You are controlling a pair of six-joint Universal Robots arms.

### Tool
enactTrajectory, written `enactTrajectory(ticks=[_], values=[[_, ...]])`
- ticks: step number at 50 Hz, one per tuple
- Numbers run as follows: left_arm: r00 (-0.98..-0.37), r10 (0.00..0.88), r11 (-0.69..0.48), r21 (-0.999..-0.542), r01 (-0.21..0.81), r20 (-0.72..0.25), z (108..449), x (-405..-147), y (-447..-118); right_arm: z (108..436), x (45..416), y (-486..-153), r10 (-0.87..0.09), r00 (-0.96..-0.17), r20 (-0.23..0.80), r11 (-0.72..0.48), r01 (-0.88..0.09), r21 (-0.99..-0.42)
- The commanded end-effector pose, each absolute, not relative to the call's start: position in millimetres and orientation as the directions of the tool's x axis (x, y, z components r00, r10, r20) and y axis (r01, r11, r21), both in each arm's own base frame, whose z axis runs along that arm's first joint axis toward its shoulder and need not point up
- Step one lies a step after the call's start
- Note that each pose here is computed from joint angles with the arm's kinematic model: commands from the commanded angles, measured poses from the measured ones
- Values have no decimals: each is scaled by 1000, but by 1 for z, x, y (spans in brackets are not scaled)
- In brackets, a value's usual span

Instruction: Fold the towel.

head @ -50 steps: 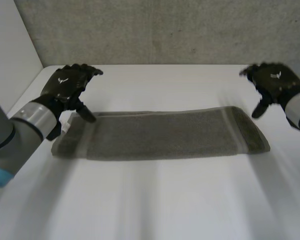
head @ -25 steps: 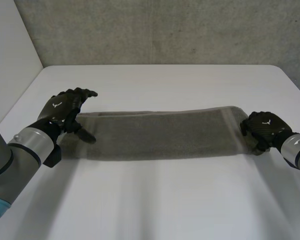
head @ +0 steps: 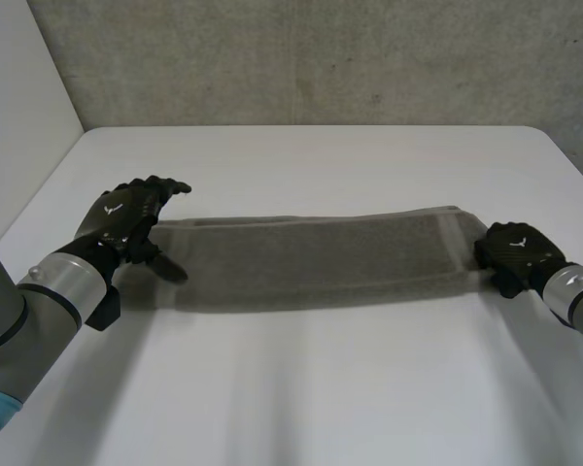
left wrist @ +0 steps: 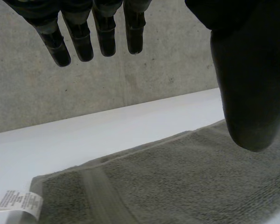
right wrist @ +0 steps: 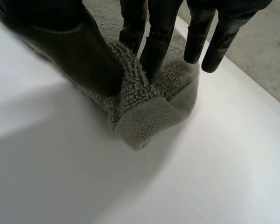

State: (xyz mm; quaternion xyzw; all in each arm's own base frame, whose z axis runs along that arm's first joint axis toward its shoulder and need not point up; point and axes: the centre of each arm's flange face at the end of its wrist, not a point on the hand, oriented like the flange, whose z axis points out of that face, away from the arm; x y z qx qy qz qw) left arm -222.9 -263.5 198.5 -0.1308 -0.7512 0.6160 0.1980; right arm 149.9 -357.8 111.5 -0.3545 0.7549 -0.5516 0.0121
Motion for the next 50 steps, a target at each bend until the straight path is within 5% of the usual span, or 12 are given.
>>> enactTrajectory(ticks=[1, 9, 18, 27, 36, 44, 50], values=[[-890, 435, 207, -977, -49, 137, 199, -222, -264, 117, 127, -368, -500, -778, 380, 152, -511, -846], [-892, 431, 209, -977, -49, 137, 199, -221, -264, 155, 64, -400, -326, -815, 479, 122, -538, -834], [-895, 425, 210, -977, -50, 137, 199, -219, -264, 217, 82, -400, -322, -768, 554, 10, -588, -809], [-895, 425, 208, -977, -50, 137, 199, -219, -264, 258, 247, -332, -537, -586, 607, -306, -535, -787], [-896, 422, 209, -977, -50, 137, 199, -218, -264, 211, 385, -226, -719, -341, 606, -434, -461, -774], [-906, 402, 207, -977, -51, 133, 198, -216, -265, 149, 439, -174, -765, -189, 616, -484, -462, -743], [-907, 400, 211, -976, -49, 132, 197, -216, -265, 143, 442, -166, -768, -197, 609, -471, -472, -746]])
